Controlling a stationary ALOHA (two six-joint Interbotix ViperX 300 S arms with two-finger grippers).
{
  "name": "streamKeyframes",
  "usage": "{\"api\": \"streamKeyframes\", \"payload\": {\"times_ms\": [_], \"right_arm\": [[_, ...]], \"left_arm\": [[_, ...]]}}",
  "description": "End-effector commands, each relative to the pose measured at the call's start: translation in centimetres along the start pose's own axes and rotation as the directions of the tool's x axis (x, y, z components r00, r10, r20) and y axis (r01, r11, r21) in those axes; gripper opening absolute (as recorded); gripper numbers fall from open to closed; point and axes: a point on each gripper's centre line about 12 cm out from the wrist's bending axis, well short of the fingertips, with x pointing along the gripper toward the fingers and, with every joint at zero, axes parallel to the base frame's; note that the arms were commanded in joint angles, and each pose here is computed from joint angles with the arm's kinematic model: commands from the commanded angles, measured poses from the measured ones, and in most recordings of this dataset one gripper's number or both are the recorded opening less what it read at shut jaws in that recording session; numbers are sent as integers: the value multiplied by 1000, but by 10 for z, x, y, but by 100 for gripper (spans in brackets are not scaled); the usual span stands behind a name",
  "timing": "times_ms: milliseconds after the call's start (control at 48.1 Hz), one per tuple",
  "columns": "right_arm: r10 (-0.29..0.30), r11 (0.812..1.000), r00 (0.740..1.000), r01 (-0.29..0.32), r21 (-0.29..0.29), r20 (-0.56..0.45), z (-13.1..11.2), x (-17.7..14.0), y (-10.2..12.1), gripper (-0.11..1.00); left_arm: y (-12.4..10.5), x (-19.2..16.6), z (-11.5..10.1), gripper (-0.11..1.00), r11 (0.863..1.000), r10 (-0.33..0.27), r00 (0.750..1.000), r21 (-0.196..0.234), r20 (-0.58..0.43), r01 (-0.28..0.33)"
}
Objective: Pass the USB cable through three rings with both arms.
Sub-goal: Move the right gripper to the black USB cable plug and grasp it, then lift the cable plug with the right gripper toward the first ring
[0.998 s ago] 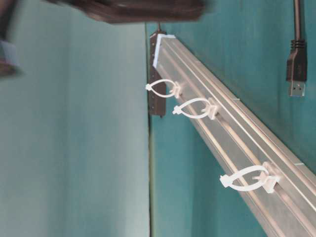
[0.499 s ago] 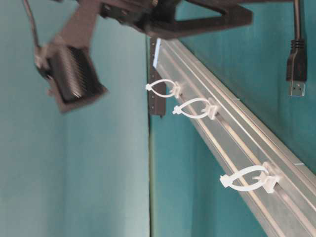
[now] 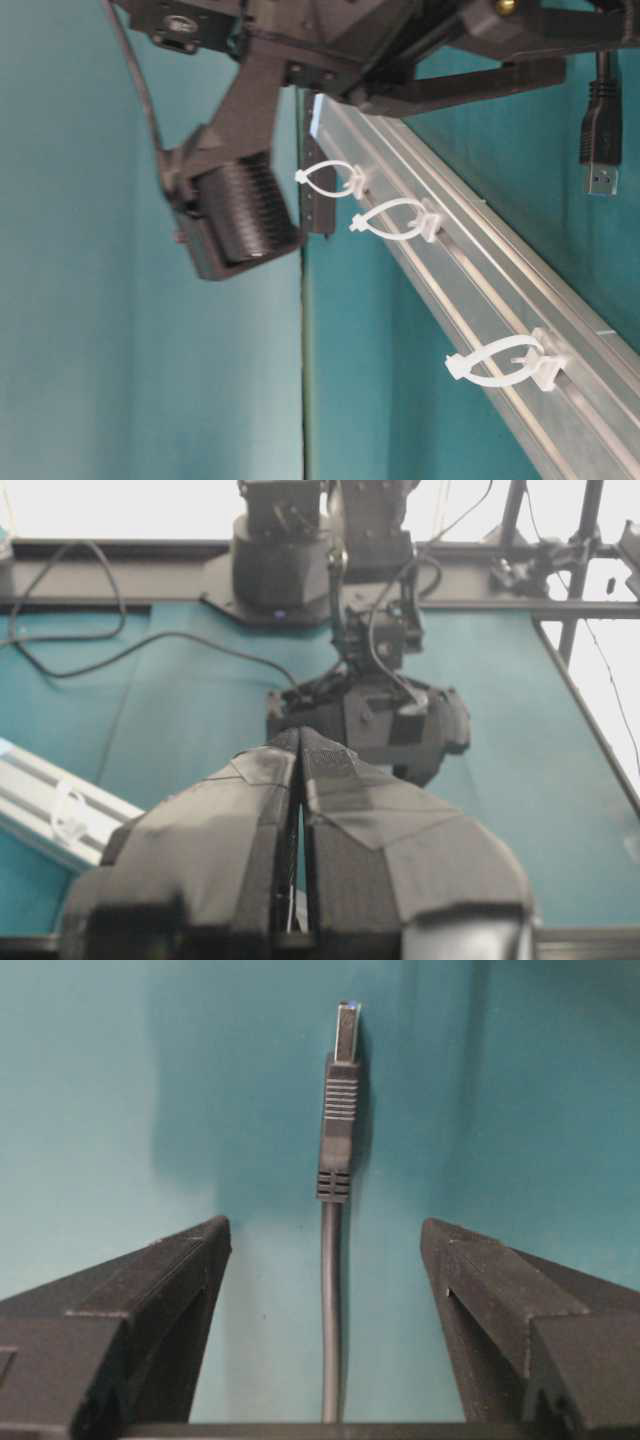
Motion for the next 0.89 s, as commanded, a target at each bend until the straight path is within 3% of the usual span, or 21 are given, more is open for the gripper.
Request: {"api": "streamKeyframes", "payload": {"times_ms": [0,125,229,624,873], "right_arm": [[-1,1000,1000,1,-13,-1,1,4,2,78],[-2,1000,1000,2,-15,-10,0,7,2,77],[-2,1000,1000,2,-13,-17,-2,8,2,69],[-4,1000,999,4,-18,-40,-13,13,2,8],[-4,1000,999,3,-26,-37,-13,12,2,7]], "left_arm": [[1,2,12,-2,1000,3,999,2,34,-3],[1,2,12,-2,1000,4,999,2,32,-4],[1,2,12,-2,1000,4,999,2,32,-4],[1,-4,18,-2,1000,6,998,12,61,-6],[1,-14,25,-2,1000,7,996,2,92,-7]]}}
